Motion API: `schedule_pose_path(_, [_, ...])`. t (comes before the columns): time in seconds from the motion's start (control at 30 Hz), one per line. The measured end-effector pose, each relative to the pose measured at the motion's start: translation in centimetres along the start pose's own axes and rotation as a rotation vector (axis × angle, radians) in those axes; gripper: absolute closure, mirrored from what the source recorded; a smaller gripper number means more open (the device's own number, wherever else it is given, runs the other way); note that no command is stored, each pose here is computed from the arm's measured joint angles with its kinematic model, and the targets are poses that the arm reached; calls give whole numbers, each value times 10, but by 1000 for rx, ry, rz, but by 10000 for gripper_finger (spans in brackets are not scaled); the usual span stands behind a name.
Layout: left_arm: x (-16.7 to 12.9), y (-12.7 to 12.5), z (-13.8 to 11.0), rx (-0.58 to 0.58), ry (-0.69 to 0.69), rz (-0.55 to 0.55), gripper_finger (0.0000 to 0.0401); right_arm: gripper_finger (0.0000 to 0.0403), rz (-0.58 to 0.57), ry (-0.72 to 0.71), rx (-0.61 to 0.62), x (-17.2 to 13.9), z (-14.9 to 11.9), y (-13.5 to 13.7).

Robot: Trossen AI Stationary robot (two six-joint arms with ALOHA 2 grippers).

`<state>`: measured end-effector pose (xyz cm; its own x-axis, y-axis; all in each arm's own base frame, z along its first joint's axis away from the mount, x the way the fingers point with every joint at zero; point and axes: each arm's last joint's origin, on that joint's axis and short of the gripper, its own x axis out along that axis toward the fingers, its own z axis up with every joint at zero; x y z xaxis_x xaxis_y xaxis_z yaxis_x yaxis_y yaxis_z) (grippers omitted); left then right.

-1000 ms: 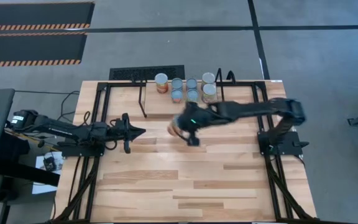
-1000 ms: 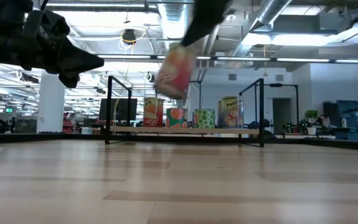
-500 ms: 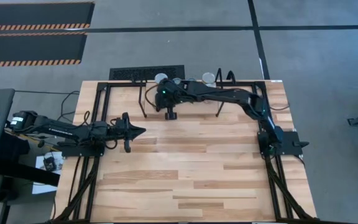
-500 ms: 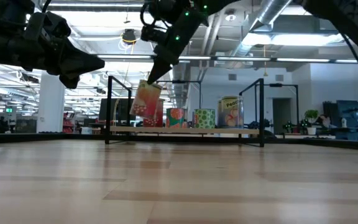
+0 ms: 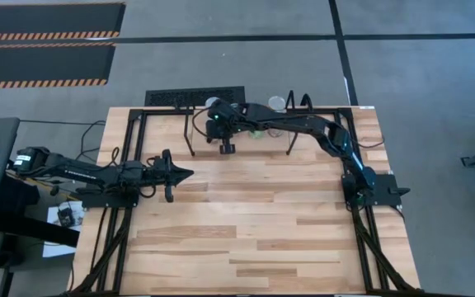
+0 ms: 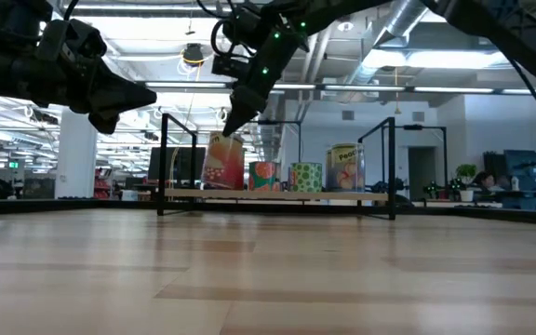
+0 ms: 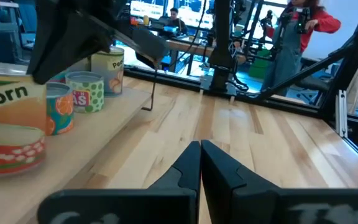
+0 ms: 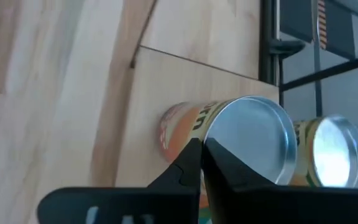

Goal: Pick and place cans onto a shelf
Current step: Put the canned corn on the shelf, then return to Home Position

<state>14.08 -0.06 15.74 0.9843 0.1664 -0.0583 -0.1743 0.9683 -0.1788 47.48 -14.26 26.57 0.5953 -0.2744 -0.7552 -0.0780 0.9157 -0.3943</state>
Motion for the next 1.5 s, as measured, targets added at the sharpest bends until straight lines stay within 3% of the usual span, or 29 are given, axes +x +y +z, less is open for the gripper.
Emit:
schedule_pose_path(0.33, [0, 0, 0, 0, 0, 0, 401, 347, -20, -11, 19, 1, -3, -9])
schedule_pose_path(0.77, [0, 0, 0, -1, 0, 0, 401, 349, -39, -73, 6, 0, 3, -10])
schedule_pose_path(0.87, [0, 0, 0, 9, -1, 0, 401, 372, -10, -64, -18, -19, 10, -1])
schedule_pose_path(1.0, [0, 0, 0, 14, -4, -7, 401, 393, 84, -213, -6, -81, 25, 5])
schedule_pose_path(1.1, [0, -1, 0, 13, 0, -26, 401, 397, 163, -304, -1, -94, 18, 22])
schedule_pose_path(1.27, [0, -2, -1, -7, 16, -56, 401, 399, 156, -487, 57, -94, -10, 68])
schedule_pose_path(1.5, [0, -1, -1, 16, 21, -67, 401, 399, 149, -635, 208, -102, -77, 128])
